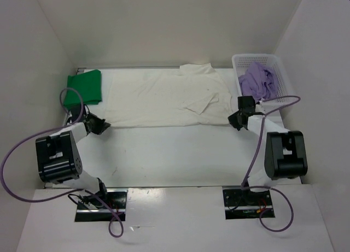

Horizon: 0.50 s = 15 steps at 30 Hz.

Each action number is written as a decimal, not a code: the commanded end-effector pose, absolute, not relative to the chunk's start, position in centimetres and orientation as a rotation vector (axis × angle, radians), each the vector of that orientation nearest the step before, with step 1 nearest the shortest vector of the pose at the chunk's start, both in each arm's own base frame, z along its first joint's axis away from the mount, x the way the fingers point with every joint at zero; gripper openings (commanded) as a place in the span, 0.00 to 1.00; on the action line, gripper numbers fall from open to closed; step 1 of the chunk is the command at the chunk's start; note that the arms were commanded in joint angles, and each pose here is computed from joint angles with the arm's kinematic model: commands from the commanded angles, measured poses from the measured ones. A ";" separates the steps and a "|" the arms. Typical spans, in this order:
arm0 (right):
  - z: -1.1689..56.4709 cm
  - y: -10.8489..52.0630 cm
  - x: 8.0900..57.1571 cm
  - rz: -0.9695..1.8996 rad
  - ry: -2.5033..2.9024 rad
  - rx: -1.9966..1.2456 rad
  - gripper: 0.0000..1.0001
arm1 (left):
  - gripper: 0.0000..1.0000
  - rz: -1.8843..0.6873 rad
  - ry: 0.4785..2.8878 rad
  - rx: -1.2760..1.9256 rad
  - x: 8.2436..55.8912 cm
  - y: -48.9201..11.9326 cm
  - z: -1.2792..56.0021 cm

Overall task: Fold and stack the t-shirts
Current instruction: Fold the flattened tshirt in 1/3 of the way

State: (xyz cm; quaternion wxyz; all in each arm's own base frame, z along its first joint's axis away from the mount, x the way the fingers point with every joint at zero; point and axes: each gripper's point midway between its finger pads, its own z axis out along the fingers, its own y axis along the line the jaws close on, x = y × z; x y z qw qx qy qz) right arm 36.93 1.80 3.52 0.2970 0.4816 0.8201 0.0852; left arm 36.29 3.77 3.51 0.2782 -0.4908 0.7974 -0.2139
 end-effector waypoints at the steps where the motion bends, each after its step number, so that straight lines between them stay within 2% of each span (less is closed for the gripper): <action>1: 4.9 1.1 32.9 0.193 2.203 1.282 0.01 | 0.00 -0.544 2.182 -1.294 33.6 3.7 4.0; 6: 5.5 -0.9 26.7 0.225 2.227 1.379 0.00 | 0.00 -0.543 2.212 -1.333 29.6 4.7 5.2; 9: 7.1 0.9 25.8 0.348 2.241 1.417 0.00 | 0.00 -0.593 2.236 -1.358 26.9 3.3 5.9; 15: 9.4 1.8 23.5 0.307 2.327 1.408 0.00 | 0.02 -0.655 2.249 -1.425 24.3 1.5 7.3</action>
